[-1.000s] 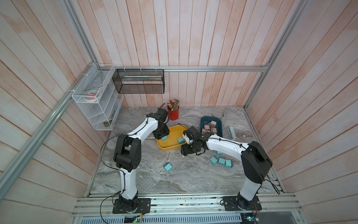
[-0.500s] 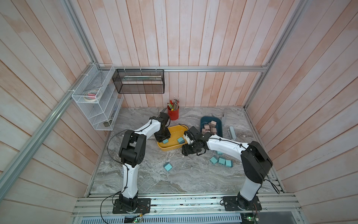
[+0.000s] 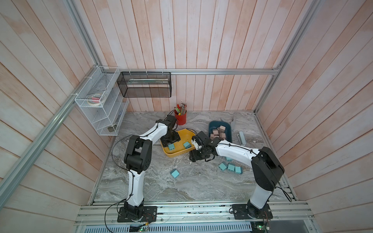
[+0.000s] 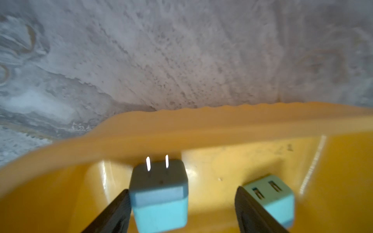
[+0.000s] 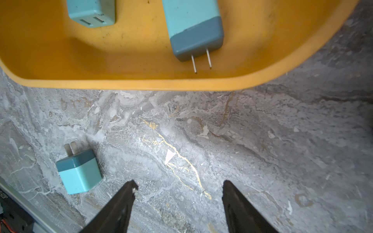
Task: Place the plugs by color into the storage box
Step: Place the plug in the storage box, then pick up the plug from the center of the board.
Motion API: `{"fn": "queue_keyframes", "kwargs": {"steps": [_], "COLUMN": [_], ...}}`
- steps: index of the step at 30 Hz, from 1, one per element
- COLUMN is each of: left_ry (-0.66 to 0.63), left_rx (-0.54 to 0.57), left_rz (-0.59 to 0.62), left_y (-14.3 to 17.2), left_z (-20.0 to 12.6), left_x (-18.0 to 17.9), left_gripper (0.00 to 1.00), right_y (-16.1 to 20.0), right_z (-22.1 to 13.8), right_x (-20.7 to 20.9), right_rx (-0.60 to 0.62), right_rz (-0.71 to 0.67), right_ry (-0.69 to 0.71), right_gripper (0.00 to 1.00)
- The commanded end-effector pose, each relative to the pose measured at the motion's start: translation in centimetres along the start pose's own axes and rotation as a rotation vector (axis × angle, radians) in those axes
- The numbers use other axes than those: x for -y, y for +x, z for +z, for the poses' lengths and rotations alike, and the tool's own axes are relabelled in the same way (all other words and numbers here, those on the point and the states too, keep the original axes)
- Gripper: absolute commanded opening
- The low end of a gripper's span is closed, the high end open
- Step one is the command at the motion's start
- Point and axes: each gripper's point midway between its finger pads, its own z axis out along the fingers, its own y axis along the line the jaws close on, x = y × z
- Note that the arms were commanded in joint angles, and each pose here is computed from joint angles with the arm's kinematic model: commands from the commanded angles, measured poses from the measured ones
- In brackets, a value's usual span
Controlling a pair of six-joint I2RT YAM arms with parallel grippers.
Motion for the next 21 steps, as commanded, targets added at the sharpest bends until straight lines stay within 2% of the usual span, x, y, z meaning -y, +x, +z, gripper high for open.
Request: {"fn": "queue_keyframes", "kwargs": {"steps": [1, 5, 10, 16, 21], "left_ry": [0.101, 0.079, 0.058, 0.029, 0.037], "left_rx": [0.093, 0.063, -0.018, -0.162, -0.253], "left_rz": [-0.009, -0.093, -0.281, -0.354, -0.415], "left_y": [-0.7, 2.4, 8.5, 15.0, 18.4], "left_z": [-7.9, -11.3, -12.6, -10.2, -7.2], "left_x": [2.2, 0.9, -1.9, -3.4, -4.1], "left_gripper": [0.83, 0.83, 0.83, 0.83, 0.83], "right_y": [0.1, 0.3, 0.1, -0.5, -0.6], "right_z": [-1.0, -1.0, -0.8, -0.5, -0.3], "right_x": [0.0, 0.1, 0.2, -0.3, -0.4], "right_rx": [0.017, 0.019, 0.028, 0.04, 0.044], "right_rz": [-0.006, -0.006, -0.002, 0.003, 0.011], "right_ry": [-0.01, -0.013, -0.024, -0.05, -0.059], "right_gripper": [0.72, 0.72, 0.72, 0.72, 0.72]}}
